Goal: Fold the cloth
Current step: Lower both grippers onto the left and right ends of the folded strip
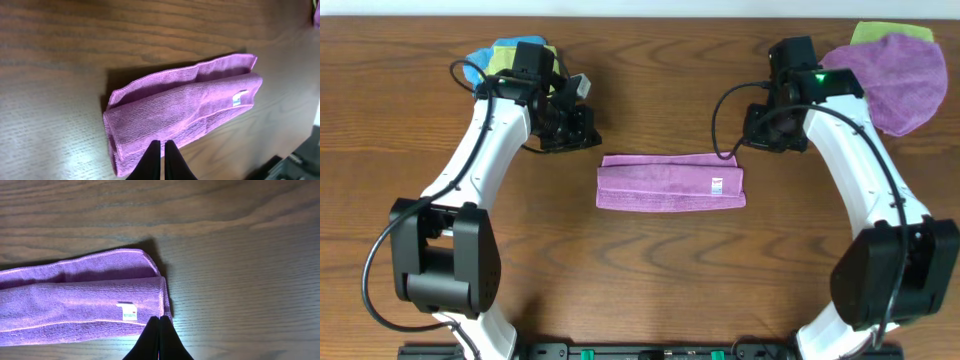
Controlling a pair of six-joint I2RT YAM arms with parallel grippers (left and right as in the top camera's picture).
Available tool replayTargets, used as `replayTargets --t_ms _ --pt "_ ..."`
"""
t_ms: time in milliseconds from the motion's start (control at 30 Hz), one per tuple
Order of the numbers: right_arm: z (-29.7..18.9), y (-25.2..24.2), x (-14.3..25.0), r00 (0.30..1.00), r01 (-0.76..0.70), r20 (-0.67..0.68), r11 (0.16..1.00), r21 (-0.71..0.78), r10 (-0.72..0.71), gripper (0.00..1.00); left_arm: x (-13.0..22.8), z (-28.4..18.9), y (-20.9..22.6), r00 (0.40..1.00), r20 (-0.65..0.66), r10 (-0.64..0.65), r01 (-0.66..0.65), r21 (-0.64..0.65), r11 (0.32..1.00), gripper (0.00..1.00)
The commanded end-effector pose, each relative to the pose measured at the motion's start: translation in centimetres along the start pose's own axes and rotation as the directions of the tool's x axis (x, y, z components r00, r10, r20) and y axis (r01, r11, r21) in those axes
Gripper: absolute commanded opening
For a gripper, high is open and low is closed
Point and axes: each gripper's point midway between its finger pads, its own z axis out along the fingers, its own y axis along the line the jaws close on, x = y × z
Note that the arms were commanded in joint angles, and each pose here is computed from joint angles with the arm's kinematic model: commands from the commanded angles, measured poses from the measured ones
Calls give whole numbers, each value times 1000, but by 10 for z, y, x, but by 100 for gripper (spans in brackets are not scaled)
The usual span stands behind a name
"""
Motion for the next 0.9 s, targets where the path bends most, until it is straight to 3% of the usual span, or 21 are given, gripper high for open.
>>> replayTargets --t_ms 0,133,267,400,533,633,767,867 --pt "-24 0 -8 997 -5 74 1000 -4 5 2 -1 -3 -13 998 -12 -61 62 70 996 6" --pt "-31 1 -7 996 8 84 1000 -10 -7 1 -1 -6 -36 1000 -21 10 -6 207 978 6" --pt "-31 -3 7 999 32 24 999 0 -32 1 2 -4 -25 998 -1 61 -61 76 995 6" --pt "-44 -3 22 999 38 -11 999 -4 -39 2 11 -14 -31 977 25 212 -208 -107 972 6" --pt "-90 -2 17 980 97 170 993 69 -107 2 21 -36 -63 929 84 361 -338 -205 918 6" --pt "-133 -6 34 924 114 349 983 146 -159 1 50 -46 -82 893 85 442 -416 -223 882 6" --pt "-119 -19 74 903 102 408 990 97 -133 2 91 -31 -58 909 50 414 -395 -216 893 6" --pt "-93 -24 99 911 98 399 995 28 -101 2 98 -16 -44 903 107 416 -389 -208 897 6"
